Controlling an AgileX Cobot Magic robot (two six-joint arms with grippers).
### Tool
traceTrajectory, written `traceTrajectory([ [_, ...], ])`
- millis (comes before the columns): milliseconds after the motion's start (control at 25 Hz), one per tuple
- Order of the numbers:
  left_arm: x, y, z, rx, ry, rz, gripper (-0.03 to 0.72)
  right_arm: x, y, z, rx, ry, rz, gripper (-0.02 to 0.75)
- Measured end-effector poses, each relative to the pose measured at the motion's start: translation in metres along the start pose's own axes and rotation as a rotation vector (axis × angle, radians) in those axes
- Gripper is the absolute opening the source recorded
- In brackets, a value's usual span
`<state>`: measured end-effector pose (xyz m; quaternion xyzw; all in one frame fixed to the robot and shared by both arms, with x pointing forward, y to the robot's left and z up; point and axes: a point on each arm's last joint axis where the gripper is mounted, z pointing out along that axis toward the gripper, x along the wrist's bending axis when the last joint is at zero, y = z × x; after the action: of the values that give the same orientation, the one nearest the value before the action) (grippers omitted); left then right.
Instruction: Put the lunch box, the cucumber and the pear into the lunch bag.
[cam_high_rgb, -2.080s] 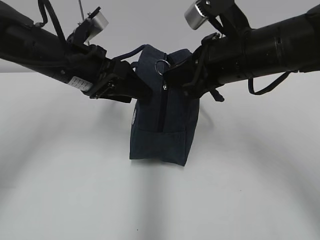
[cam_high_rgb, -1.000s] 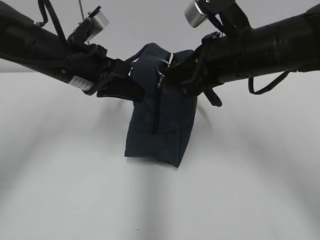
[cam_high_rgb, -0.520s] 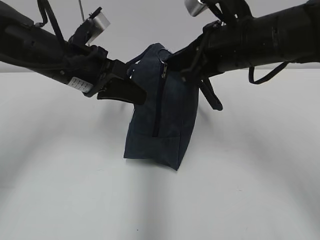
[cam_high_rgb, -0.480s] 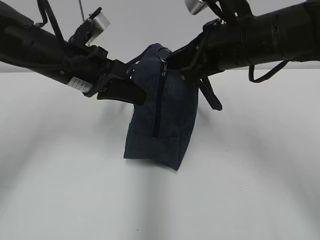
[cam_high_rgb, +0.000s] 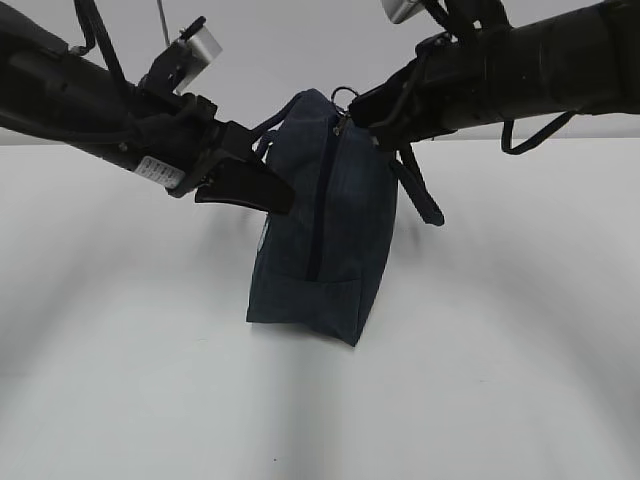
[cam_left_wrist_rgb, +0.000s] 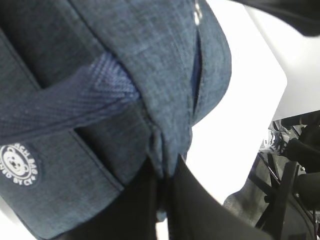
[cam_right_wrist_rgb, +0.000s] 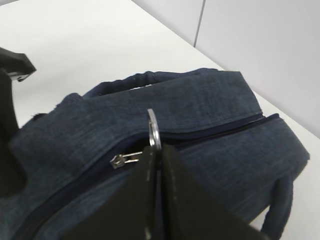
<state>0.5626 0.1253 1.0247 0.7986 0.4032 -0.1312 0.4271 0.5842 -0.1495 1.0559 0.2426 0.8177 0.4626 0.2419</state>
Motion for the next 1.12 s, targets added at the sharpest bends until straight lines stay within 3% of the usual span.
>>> traceTrajectory([
  [280, -0.002, -0.002, 0.004, 0.025, -0.019, 0.002, 0.008, -0.02, 0.002, 0.011, -0.008, -0.023, 0.007, -0.016],
  [640, -0.026, -0.008, 0.021, 0.09, -0.082, 0.068, 0.008, -0.051, -0.002, 0.026, -0.013, -0.055, 0.024, -0.016],
  [1120, -0.03, -0.01, 0.023, 0.112, -0.097, 0.089, 0.008, -0.098, -0.024, 0.067, -0.022, 0.081, 0.05, -0.016],
])
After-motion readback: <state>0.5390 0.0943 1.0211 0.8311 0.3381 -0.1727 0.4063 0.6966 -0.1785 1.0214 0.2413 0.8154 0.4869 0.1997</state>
